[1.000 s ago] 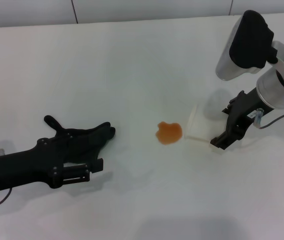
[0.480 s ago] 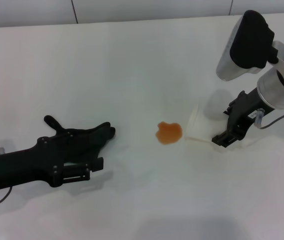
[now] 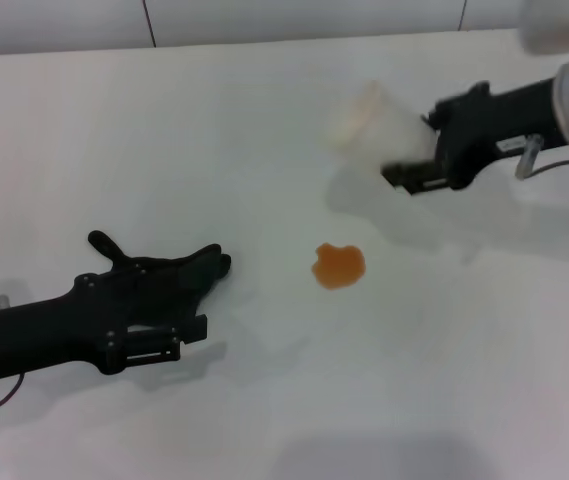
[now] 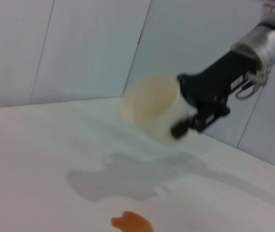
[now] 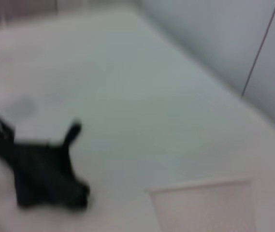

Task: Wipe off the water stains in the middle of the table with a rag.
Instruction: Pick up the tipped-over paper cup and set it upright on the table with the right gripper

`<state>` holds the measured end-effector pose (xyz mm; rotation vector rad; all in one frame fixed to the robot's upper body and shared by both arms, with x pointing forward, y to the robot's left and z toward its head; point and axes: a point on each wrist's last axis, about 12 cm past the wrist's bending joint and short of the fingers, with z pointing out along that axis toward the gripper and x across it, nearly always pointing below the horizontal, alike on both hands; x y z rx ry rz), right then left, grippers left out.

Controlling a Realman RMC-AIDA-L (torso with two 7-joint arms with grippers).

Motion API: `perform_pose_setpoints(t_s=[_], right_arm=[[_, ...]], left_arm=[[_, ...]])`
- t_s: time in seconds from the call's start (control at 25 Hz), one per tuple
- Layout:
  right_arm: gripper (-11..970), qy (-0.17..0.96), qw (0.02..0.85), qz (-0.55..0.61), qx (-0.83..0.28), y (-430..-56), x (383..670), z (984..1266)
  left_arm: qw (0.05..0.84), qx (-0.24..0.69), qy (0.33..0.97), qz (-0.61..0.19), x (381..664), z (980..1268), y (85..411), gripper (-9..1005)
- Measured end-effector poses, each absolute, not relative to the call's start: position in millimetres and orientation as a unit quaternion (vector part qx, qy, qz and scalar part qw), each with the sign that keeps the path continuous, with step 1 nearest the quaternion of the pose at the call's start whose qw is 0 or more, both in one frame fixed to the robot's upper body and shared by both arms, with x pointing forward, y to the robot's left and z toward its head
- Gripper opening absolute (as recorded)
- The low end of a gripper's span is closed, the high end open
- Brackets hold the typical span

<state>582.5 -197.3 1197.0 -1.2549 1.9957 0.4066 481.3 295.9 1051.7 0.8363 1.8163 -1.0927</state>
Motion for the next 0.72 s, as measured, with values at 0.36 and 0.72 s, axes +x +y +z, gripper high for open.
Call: perform_pose_setpoints(t_s=[0.36, 0.72], right_arm=[[625, 0.703, 0.492, 0.235, -0.457, -219, 571, 1166], [622, 0.633, 0.582, 0.289, -0.421, -234, 562, 1126]], left_arm=[[0.42, 0.333, 0.724, -0.435, 482, 1052, 296, 857], [0.421, 0.329, 0.729, -0.429, 483, 1050, 297, 857]])
